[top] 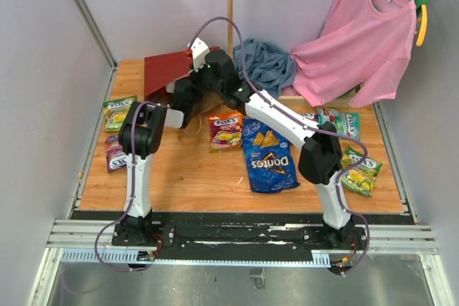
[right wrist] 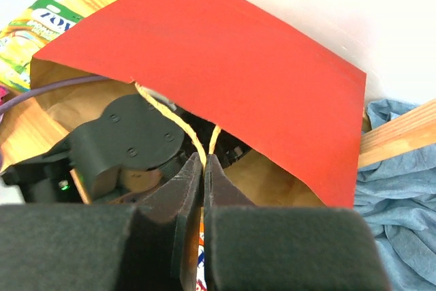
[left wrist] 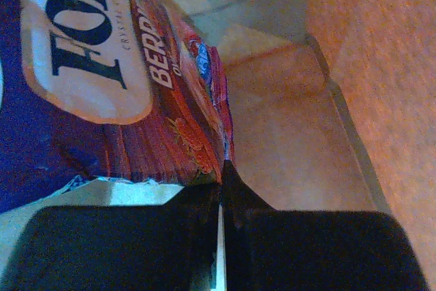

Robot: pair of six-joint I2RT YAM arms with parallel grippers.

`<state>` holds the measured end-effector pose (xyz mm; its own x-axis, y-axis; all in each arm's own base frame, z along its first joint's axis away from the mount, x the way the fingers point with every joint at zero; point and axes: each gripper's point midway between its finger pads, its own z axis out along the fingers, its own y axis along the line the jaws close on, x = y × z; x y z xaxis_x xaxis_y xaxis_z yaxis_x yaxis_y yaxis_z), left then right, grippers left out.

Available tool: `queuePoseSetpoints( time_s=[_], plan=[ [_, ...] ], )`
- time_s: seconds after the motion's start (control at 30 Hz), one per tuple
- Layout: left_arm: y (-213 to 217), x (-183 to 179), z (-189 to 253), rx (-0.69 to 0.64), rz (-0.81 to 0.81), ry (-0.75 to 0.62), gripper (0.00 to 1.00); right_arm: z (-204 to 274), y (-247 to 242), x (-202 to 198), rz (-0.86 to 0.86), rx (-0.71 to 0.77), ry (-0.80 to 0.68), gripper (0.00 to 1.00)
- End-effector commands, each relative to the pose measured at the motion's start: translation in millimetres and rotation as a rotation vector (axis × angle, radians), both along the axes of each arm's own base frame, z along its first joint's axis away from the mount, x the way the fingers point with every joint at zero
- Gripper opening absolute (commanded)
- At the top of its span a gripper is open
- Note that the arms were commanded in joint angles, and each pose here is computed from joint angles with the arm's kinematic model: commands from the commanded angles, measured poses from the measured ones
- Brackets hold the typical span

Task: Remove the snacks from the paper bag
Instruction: Take out the snack from the paper bag.

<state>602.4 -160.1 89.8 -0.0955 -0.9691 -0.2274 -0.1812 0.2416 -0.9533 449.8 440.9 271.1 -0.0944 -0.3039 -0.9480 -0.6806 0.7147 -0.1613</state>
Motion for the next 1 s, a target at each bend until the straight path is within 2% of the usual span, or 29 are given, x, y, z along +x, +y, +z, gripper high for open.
queuePoseSetpoints(
  time_s=[0.0, 0.17, 0.5, 0.7, 0.97],
  plan=[
    [-15, -19, 57, -0.007, -0.127, -0.133, 0.0, 8, -4, 18, -0.083, 0.029, -0.004, 0.01],
    [-26, -53, 64, -0.03, -0.226, -0.154, 0.0, 4, -5, 27, -0.132, 0.02, 0.012, 0.01],
    [-13, -99, 68, 0.199, -0.28, -0.117, 0.0, 8, -11, 22, -0.13, 0.02, 0.013, 0.01],
    [-17, -142, 55, 0.224, -0.348, -0.088, 0.01, 8, -21, 26, -0.148, 0.0, -0.001, 0.01],
    [-18, -204, 94, 0.3, -0.387, -0.177, 0.01, 9, -27, 36, -0.165, 0.02, 0.009, 0.01]
  ],
)
